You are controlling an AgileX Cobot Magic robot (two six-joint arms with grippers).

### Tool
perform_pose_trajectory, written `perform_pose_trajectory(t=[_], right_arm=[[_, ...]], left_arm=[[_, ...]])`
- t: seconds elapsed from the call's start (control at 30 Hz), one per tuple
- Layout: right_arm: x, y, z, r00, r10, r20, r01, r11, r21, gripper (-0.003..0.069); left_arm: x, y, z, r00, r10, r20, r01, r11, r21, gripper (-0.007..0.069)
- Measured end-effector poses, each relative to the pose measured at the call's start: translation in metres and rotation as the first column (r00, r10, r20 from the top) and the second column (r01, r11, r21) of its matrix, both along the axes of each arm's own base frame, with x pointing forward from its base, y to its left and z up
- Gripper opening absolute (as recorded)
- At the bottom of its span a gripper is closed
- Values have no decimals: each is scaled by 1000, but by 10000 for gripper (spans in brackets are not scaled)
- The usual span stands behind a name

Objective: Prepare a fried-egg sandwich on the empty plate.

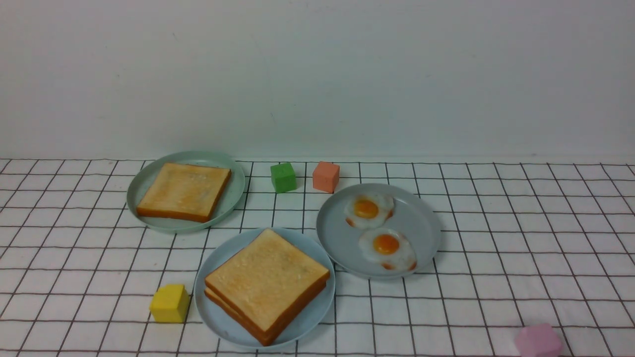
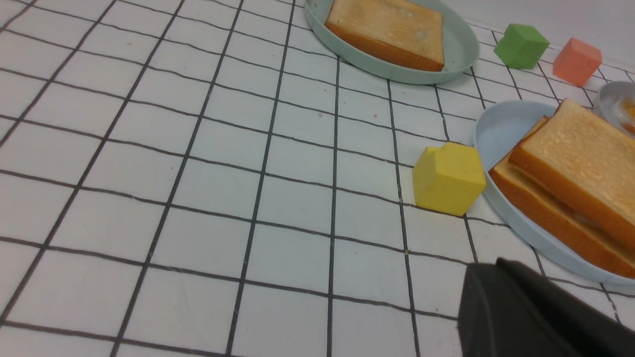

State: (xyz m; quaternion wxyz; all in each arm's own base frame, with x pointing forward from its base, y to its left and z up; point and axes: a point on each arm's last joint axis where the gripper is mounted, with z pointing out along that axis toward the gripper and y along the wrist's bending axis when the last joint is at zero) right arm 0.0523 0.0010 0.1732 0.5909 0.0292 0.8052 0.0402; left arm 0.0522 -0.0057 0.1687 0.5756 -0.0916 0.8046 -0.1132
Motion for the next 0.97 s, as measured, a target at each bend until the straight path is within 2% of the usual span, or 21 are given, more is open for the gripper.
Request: perform_pose_trajectory(t=[0.97], right_arm=[[0,0,0,1000,0,0,0,1000,0,26]], left_arm=[[0,0,0,1000,0,0,0,1000,-1,-1]])
